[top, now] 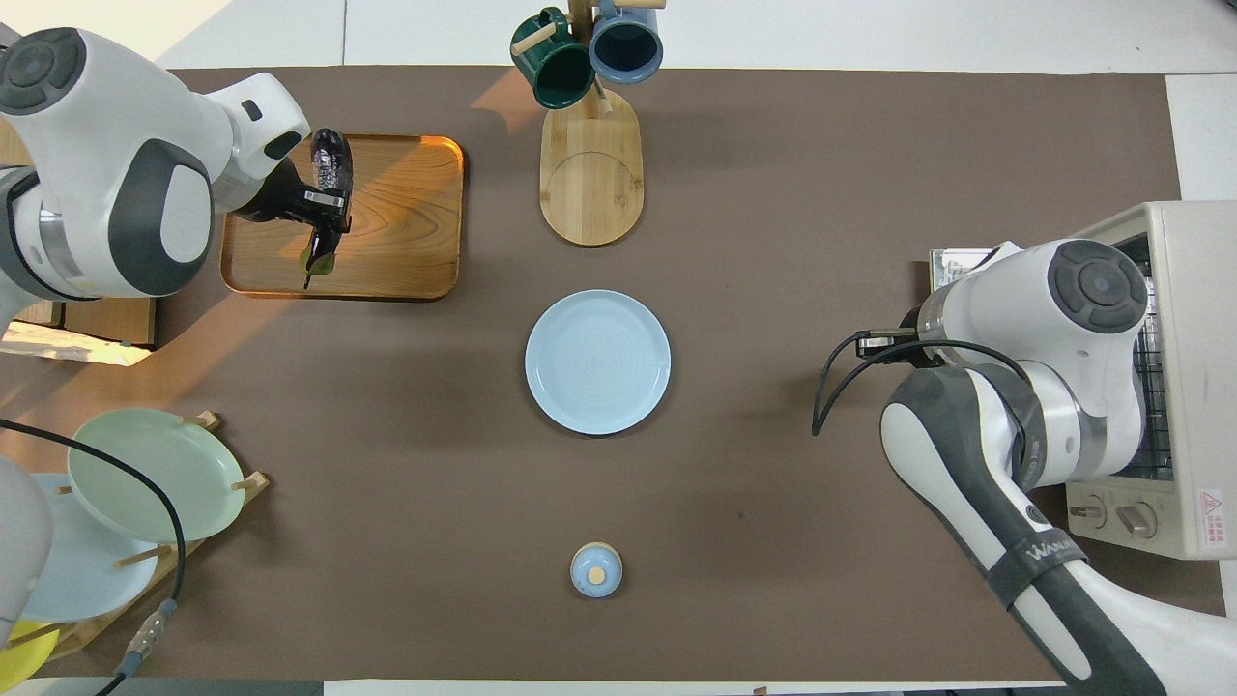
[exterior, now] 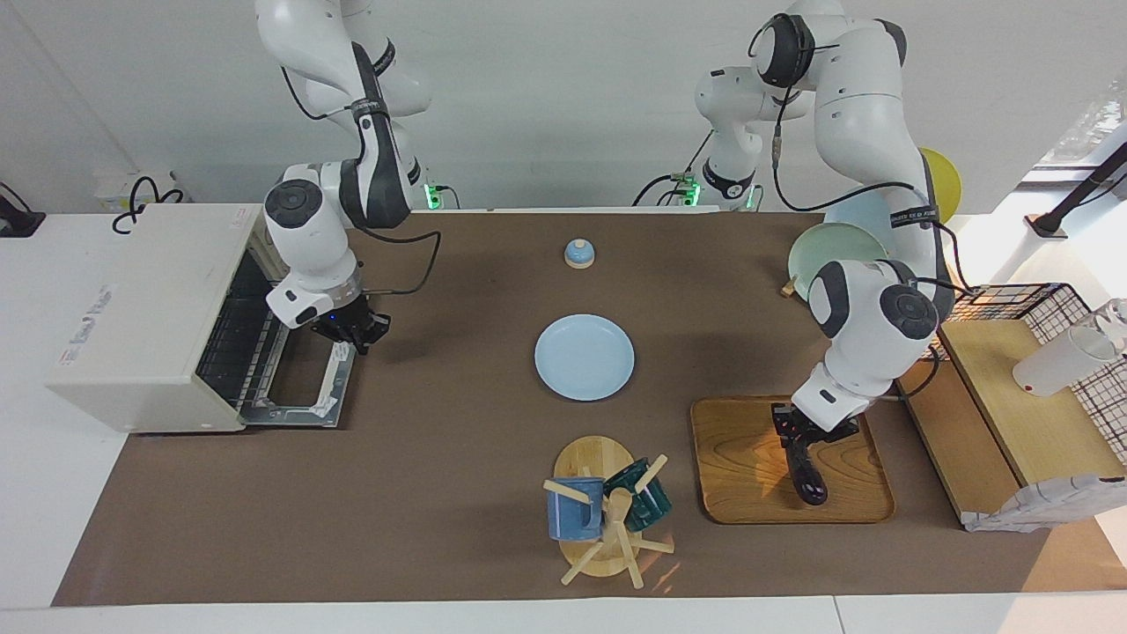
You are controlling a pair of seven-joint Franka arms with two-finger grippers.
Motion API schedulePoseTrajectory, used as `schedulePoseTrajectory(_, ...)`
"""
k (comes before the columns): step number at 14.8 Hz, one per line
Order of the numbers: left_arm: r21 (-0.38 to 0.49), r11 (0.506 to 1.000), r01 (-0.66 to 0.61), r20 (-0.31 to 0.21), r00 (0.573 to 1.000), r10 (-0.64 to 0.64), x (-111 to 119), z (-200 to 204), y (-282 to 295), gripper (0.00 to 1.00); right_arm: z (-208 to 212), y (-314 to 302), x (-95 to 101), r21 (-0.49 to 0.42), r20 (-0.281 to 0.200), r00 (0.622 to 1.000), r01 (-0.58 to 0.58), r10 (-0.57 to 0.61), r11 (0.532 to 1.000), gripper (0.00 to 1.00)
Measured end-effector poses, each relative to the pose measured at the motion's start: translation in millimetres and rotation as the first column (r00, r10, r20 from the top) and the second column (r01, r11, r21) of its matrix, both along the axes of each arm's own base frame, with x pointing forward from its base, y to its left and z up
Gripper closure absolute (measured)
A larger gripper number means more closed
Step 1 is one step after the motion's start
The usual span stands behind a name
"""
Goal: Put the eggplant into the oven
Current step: 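Carry the eggplant onto the blue plate while the right gripper opens the oven, then release the eggplant and withdraw the left gripper while the right gripper reaches the plate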
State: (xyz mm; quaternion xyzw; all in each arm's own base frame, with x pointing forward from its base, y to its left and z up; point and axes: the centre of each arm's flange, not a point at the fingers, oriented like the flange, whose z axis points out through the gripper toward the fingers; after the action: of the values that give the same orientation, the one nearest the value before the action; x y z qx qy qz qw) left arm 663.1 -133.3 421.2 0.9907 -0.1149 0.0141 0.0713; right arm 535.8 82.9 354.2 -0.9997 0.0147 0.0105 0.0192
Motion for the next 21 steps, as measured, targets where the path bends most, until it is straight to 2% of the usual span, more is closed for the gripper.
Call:
schedulePoseTrajectory(1,-0.001,1.0,-0.01,-0.01,1.0,0.01,-9.0,13.1,-17.5,0.73,1.1,3.7,-0.4,0.0,0.001,1.0,-0.004,0.004,1.0,0.8)
schedulePoseTrajectory(2,-0.001,1.0,-0.021,-0.019,1.0,0.021,-19.3,21.9,-42.0,0.73,3.5,5.7,-0.4,0.001,0.003,1.0,-0.008,0.008,1.0,0.65)
schedulePoseTrajectory(3,0.0,1.0,-0.03,-0.028,0.999,0.03,-30.7,25.5,-69.8,0.73,7.5,7.6,0.7,0.002,0.009,1.0,-0.011,0.011,1.0,0.55)
schedulePoseTrajectory(5,0.009,0.999,-0.035,-0.058,0.998,0.036,-60.4,19.1,-131.9,0.73,18.8,13.8,4.8,0.006,0.031,0.999,-0.021,0.021,1.0,0.36)
schedulePoseTrajectory(6,0.016,0.999,-0.032,-0.07,0.997,0.033,-77.5,12.5,-159.2,0.73,23.3,16.8,6.4,0.008,0.035,0.999,-0.027,0.026,1.0,0.23)
schedulePoseTrajectory(8,0.014,0.999,-0.035,-0.059,0.998,0.036,-110.2,-6.5,-200.0,0.73,28.1,21.2,7.6,0.008,0.034,0.999,-0.034,0.034,0.999,0.04)
schedulePoseTrajectory(9,0.006,0.999,-0.042,-0.039,0.998,0.042,-127.5,-19.3,-215.5,0.73,30.0,22.2,8.0,0.008,0.029,0.999,-0.036,0.036,0.999,0.0)
schedulePoseTrajectory(11,-0.008,0.999,-0.052,-0.013,0.999,0.052,-163.9,-47.9,-242.7,0.73,34.2,26.2,8.7,0.008,0.025,0.999,-0.044,0.043,0.999,0.0)
schedulePoseTrajectory(14,-0.006,0.999,-0.053,-0.016,0.998,0.052,-198.8,-79.0,-271.1,0.73,37.0,29.4,9.7,0.009,0.027,0.998,-0.049,0.049,0.999,0.0)
schedulePoseTrajectory(16,-0.003,0.999,-0.053,-0.021,0.998,0.053,-206.2,-91.4,-279.5,0.73,36.8,29.5,10.0,0.009,0.027,0.998,-0.049,0.049,0.999,0.0)
schedulePoseTrajectory(21,0.0,0.998,-0.061,-0.02,0.998,0.061,-202.9,-97.6,-277.4,0.73,36.6,29.9,10.1,0.009,0.026,0.998,-0.05,0.05,0.999,0.0)
